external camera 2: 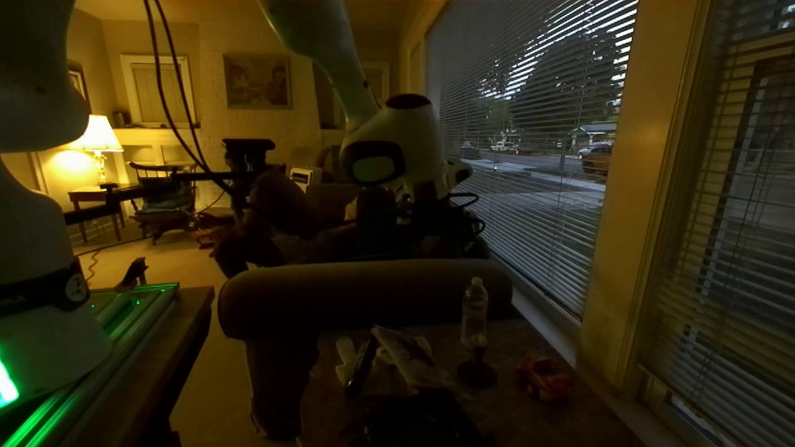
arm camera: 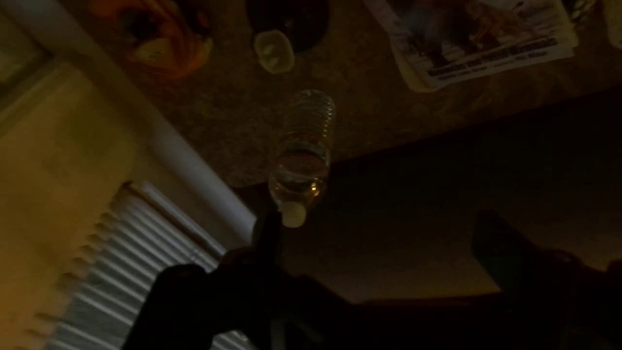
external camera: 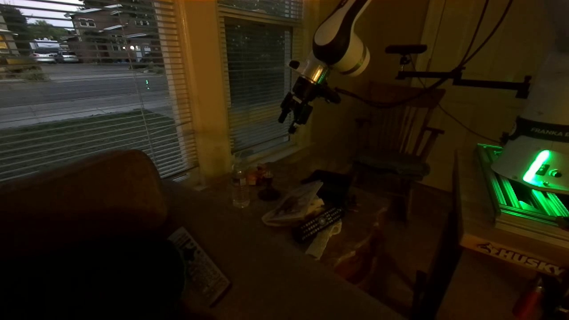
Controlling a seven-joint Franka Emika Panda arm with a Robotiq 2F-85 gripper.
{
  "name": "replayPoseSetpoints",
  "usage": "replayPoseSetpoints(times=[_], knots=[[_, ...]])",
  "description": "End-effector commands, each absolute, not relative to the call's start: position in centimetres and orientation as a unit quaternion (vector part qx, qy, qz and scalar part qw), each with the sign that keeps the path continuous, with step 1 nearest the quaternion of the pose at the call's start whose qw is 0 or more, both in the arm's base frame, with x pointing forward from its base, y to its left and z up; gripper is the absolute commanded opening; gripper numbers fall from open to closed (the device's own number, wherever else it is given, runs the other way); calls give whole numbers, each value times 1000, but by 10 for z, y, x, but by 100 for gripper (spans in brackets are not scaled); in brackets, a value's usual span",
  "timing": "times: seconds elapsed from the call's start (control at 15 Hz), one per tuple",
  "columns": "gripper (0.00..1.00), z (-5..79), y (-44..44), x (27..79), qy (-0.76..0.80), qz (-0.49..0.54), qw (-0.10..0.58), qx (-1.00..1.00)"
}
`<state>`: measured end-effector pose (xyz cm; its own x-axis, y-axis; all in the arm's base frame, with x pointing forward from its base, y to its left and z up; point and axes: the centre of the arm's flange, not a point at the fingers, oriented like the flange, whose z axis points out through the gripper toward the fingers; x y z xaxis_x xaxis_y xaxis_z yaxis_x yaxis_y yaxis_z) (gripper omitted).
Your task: Move the book to the left
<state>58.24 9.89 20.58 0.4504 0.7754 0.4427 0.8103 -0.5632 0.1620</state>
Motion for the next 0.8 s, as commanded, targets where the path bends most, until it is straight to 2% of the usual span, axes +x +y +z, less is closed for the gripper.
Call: replayPoseSetpoints(times=[0.0,0.07,0.13,0.73], knots=[[100,232,79,541,-422,-275,-42,-863],[100,236,72,536,-418,-270,-53,-866],[100,220,77,563,-437,-275,-28,-856],[100,220,75,560,-436,-274,-31,-857]])
